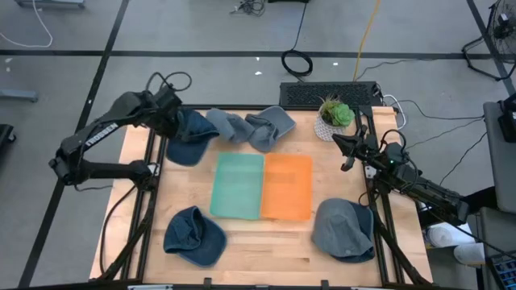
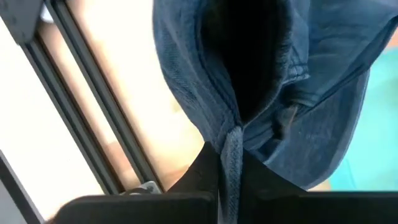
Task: Pick & Place hat
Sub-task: Put the top blue cap into the orange bin
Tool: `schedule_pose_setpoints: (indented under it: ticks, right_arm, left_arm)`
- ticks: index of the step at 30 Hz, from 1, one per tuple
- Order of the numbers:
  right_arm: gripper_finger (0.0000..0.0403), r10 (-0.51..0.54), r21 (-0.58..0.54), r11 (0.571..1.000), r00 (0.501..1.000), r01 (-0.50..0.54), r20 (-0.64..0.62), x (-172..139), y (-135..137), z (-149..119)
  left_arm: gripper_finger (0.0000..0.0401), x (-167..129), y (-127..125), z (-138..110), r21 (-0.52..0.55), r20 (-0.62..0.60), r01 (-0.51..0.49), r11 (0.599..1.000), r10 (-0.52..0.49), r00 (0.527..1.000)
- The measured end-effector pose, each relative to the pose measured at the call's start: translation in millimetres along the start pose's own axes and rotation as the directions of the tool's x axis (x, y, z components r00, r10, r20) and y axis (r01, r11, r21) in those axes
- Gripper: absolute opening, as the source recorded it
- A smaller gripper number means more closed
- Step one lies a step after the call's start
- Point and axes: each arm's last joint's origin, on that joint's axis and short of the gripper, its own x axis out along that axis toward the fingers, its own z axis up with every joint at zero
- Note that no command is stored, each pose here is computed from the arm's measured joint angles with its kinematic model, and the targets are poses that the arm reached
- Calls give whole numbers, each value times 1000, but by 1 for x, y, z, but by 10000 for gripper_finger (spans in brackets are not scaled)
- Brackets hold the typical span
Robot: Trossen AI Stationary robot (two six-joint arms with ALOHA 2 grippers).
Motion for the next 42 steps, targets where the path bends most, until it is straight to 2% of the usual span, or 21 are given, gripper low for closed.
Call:
schedule_pose_setpoints:
  ticks: [5, 15, 24, 35, 40, 42]
  right_arm:
    - [16, 0, 0, 1000, 1000, 0, 0, 0, 0, 0]
    - [16, 0, 0, 1000, 1000, 0, 0, 0, 0, 0]
    - [16, 0, 0, 1000, 1000, 0, 0, 0, 0, 0]
    - [16, 0, 0, 1000, 1000, 0, 0, 0, 0, 0]
    - [16, 0, 7, 1000, 1000, 0, 0, 0, 0, 0]
    - [16, 0, 53, 999, 1000, 0, 1, 0, 0, 0]
  left_arm:
    - [13, -26, 0, 2, 79, 50, 11, 997, -15, 999]
    - [12, -70, -1, 10, 205, 250, -11, 979, -41, 967]
    - [12, -105, -2, 16, 202, 422, 39, 979, -123, 898]
    - [12, -129, -7, 26, 219, 609, 145, 965, -251, 753]
    - [12, -137, -11, 34, 217, 688, 185, 959, -284, 668]
    - [12, -141, -12, 37, 216, 727, 193, 957, -290, 622]
